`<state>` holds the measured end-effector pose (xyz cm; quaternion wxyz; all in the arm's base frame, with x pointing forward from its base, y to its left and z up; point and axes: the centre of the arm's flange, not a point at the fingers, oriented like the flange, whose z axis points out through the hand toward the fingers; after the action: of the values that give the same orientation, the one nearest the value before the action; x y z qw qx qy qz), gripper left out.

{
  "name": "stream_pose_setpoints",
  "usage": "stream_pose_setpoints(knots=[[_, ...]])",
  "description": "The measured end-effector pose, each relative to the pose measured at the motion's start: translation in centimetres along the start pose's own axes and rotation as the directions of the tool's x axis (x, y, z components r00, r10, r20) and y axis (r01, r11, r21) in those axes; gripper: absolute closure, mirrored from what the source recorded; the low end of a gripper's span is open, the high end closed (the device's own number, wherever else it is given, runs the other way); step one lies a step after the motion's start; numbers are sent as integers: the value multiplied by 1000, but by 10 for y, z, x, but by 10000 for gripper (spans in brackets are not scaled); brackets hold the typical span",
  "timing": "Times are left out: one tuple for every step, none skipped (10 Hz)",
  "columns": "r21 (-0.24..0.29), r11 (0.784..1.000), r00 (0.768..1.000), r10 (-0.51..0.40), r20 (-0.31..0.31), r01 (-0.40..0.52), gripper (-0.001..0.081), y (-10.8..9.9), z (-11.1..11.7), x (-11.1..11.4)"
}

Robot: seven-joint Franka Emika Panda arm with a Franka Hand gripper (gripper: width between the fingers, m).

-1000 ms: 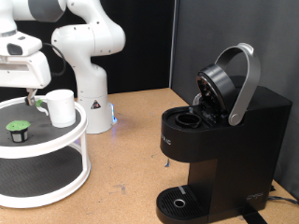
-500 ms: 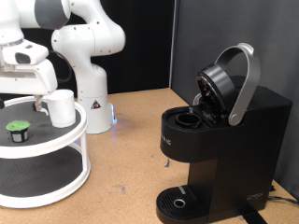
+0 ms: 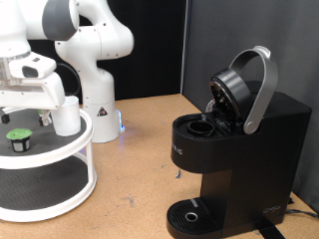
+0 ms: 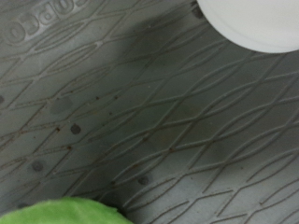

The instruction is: Make a cup of coffee with the keurig machine

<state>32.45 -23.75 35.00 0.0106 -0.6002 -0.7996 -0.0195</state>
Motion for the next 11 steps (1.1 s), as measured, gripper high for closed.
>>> stream_pose_setpoints(knots=[[0,1000,1000,4,4,-4,1,-1,5,-1],[0,1000,1000,7,9,-7,1,-1,10,-2],[0,1000,1000,11,15,-11,1,-1,13,-4],[-1,1000,1000,16,20,-16,1,0,16,-6],[-3,1000,1000,21,22,-21,1,0,18,-7],[-3,1000,999,24,24,-24,1,0,19,-8],[-6,1000,999,27,27,-27,1,1,21,-9],[-9,999,999,31,27,-30,1,2,22,-9],[-9,999,999,34,25,-34,1,3,23,-9],[-10,999,999,37,24,-37,1,4,24,-9],[-10,999,999,39,22,-39,1,5,24,-9]])
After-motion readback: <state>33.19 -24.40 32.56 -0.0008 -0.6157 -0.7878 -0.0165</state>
